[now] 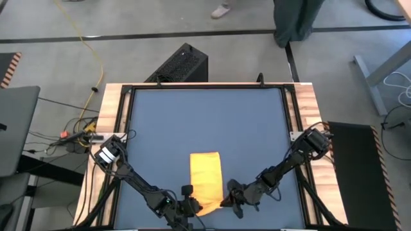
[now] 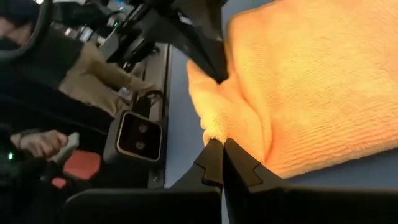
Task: Roll towel into tight, uniform cylinder
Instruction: Roll the orange microfiber towel
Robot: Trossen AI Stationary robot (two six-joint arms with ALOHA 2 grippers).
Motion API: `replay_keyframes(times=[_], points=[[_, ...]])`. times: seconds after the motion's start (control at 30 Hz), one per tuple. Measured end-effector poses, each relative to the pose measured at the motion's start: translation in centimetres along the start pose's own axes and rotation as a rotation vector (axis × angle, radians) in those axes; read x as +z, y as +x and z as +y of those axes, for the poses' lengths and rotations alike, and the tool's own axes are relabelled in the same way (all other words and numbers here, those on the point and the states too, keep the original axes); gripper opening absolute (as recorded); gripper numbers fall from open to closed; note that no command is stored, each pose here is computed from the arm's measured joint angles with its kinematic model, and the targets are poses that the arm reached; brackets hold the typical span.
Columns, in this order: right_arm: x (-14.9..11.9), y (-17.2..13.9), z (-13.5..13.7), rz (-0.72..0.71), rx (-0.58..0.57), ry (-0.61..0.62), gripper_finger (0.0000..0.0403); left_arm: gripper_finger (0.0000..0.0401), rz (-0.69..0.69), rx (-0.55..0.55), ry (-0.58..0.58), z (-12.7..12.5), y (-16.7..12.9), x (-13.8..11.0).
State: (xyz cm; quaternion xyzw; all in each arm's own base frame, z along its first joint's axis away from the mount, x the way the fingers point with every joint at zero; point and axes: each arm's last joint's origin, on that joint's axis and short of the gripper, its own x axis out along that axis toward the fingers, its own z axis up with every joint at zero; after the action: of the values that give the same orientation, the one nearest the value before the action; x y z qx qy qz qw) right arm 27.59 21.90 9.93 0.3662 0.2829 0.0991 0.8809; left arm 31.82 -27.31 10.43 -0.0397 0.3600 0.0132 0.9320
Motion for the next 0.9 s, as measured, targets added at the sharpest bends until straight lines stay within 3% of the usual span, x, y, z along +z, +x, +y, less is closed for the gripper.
replay_keyframes(times=[0.3,0.6,0.8,0.9], points=[[-0.5,0.0,-1.1,0.065,-0.111,0.122,0.0017,0.0,-0.021,0.027,0.037,0.3,-1.6,1.3],[-0.9,-0.1,-1.4,0.119,-0.137,0.149,0.0017,0.0,-0.052,0.051,0.051,0.5,-2.8,2.2],[-1.0,-0.2,-1.5,0.14,-0.147,0.15,0.0017,0.0,-0.175,0.181,0.079,0.6,-4.3,3.3],[-1.0,-0.2,-1.5,0.142,-0.15,0.148,0.0017,0.0,-0.256,0.178,0.094,0.2,-5.2,4.4]])
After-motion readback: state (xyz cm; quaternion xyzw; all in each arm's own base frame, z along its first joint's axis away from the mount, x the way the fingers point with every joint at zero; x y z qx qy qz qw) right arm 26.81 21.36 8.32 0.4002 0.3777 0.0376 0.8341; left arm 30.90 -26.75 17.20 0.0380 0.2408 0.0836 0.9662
